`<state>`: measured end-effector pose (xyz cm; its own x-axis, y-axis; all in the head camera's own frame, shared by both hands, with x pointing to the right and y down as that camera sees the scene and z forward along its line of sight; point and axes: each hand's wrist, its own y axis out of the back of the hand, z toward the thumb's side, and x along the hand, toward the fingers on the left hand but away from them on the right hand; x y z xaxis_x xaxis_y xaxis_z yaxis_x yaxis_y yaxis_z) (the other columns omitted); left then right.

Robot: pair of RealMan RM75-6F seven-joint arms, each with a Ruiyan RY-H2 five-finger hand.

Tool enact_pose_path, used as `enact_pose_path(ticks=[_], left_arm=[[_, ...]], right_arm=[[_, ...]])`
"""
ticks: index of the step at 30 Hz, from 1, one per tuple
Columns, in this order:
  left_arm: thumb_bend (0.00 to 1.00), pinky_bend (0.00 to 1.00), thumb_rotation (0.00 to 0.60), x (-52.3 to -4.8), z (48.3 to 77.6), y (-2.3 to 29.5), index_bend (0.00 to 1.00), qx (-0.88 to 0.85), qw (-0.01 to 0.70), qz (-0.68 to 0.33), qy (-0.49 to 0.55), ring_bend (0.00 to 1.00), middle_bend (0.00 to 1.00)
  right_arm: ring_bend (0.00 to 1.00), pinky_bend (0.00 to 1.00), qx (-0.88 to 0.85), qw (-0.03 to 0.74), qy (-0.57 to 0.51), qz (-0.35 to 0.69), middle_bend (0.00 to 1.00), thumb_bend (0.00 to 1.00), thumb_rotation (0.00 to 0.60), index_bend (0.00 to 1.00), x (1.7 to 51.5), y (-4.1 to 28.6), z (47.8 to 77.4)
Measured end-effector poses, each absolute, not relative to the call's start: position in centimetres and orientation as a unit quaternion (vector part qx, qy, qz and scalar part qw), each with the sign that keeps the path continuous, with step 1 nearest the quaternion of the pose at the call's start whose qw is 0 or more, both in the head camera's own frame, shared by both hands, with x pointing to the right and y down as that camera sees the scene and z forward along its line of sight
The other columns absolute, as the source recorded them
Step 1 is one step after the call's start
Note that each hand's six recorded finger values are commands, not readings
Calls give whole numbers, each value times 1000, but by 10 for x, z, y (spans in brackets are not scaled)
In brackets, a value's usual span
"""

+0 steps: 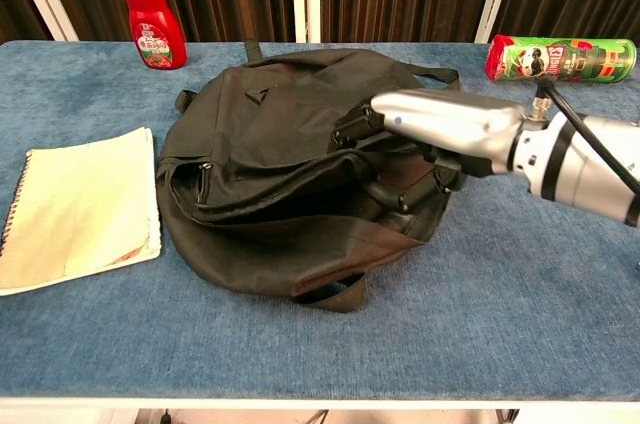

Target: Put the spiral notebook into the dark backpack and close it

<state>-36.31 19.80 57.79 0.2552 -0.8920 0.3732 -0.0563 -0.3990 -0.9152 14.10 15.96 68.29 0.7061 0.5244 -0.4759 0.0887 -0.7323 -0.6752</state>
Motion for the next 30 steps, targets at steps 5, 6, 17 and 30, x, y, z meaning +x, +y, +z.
enact_pose_path(ticks=[5,6,17,30], left_arm=[[2,209,600,-360,586,203,304,-678,429,-495,335,169,231],[2,209,600,-358,588,205,304,-680,432,-493,329,169,231],[8,212,600,-337,617,236,303,-695,473,-470,270,169,231],[16,222,600,-351,671,236,303,-677,490,-500,228,169,231]], right_arm=[[245,32,-872,286,-210,338,538,477,600,643,126,147,684],[248,32,-872,278,-219,338,541,477,600,653,123,145,684],[250,33,-847,147,-373,350,535,477,600,686,110,107,681],[250,27,-818,116,-446,344,530,477,600,686,112,84,668]])
